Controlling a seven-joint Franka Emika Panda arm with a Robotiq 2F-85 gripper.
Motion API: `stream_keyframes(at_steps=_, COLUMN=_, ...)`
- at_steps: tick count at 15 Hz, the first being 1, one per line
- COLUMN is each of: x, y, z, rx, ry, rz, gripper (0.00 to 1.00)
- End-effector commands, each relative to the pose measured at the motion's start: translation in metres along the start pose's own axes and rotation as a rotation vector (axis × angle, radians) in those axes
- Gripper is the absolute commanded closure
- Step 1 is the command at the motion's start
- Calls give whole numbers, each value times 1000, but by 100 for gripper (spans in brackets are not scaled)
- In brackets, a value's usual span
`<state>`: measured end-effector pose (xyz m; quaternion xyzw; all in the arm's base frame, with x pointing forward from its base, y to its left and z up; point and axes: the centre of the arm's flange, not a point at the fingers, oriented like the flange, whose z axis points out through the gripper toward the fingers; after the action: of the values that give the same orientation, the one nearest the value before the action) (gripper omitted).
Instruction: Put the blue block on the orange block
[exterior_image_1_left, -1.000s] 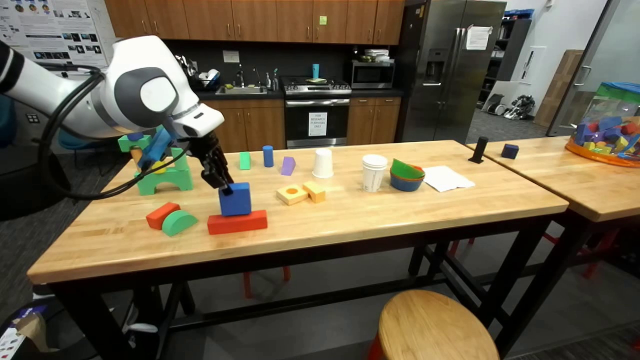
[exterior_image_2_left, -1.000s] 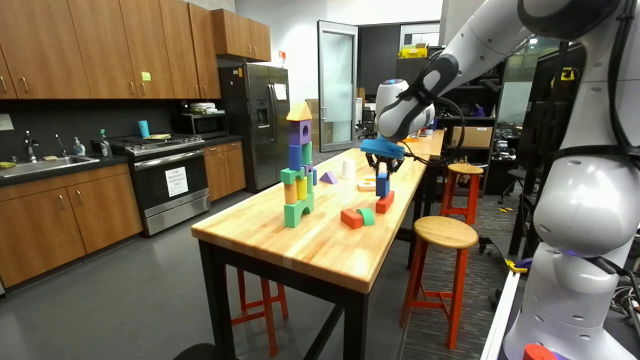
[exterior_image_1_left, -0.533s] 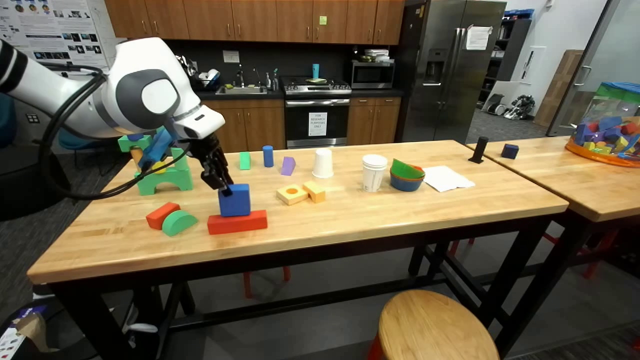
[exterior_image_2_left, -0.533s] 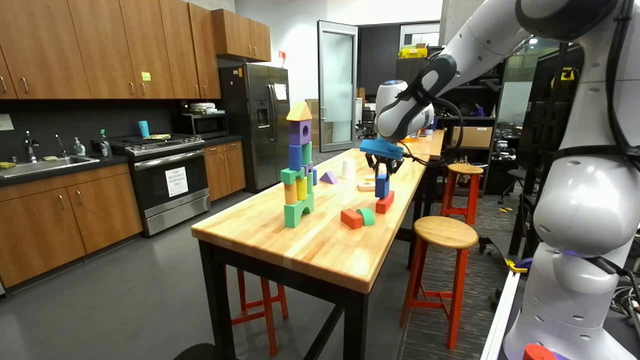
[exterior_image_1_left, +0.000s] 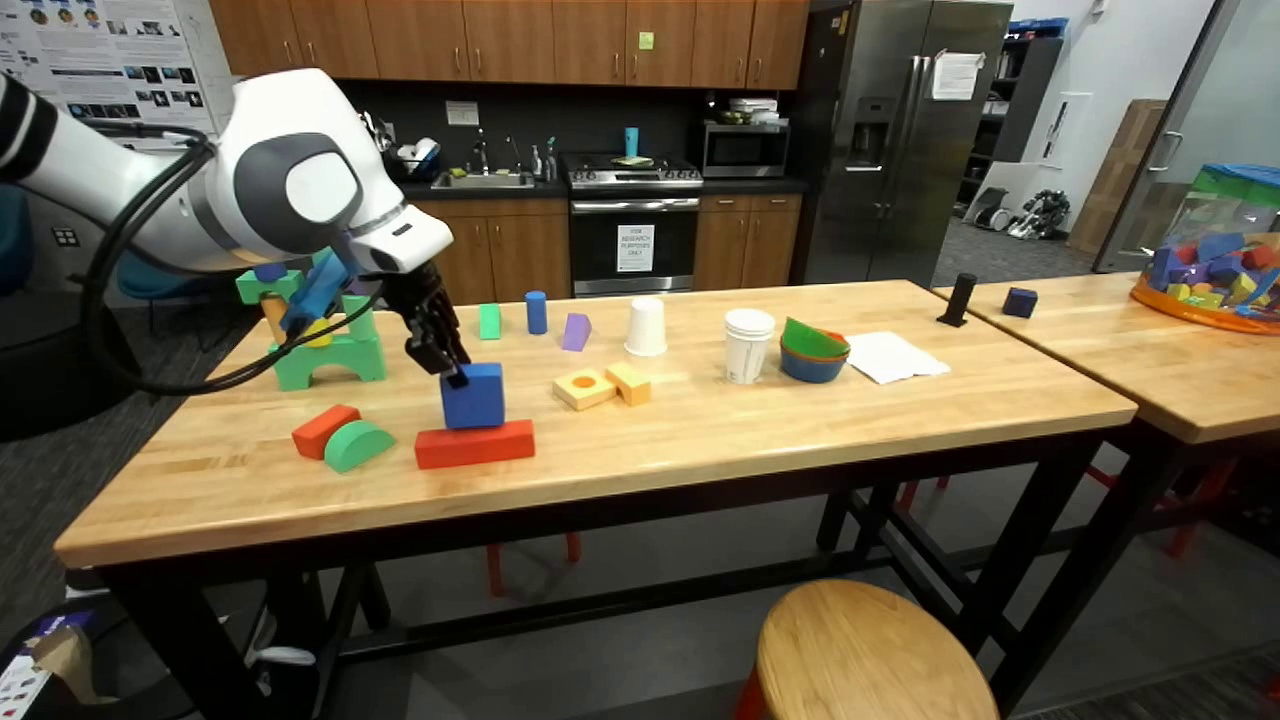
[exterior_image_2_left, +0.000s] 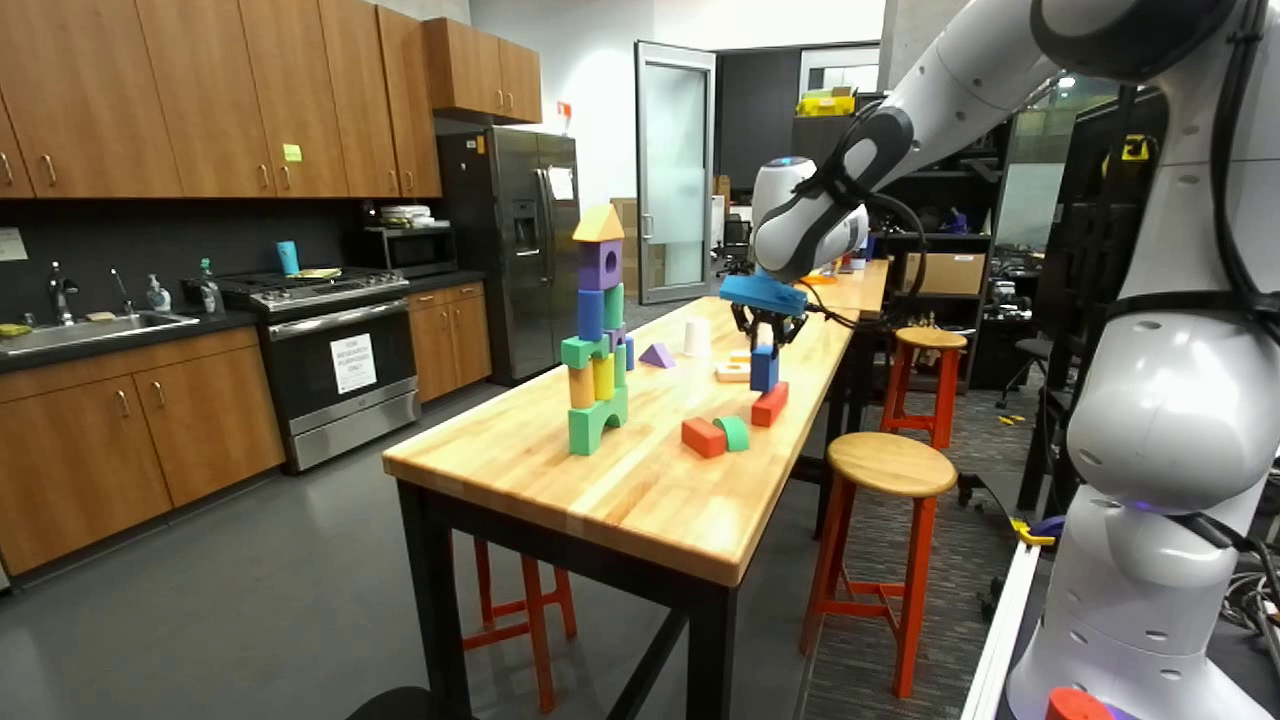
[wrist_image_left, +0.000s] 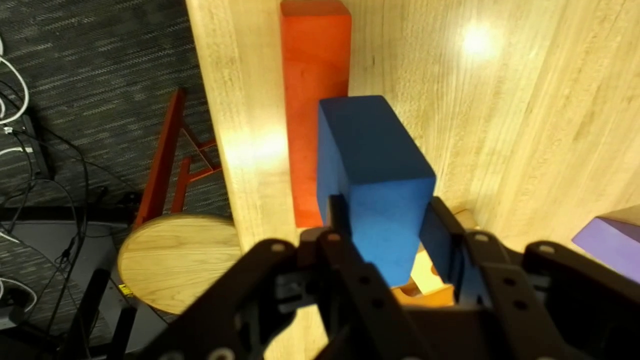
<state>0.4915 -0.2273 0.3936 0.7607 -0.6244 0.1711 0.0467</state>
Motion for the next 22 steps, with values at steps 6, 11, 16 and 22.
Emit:
stream_keyframes(at_steps=6, x=1, y=7, z=-6, rx=-15, ry=-15, rz=28, gripper=85)
stream_keyframes(at_steps=11, x=0, y=11, z=-8, rx=-19, ry=-16, rz=27, gripper=85)
stream_keyframes(at_steps=16, x=-2, y=13, z=-8, rx=-19, ry=-19, rz=26, gripper=85)
stream_keyframes(at_steps=22, x=-3, y=18, z=-11, rx=-17, ry=-22, rz=24, gripper=85)
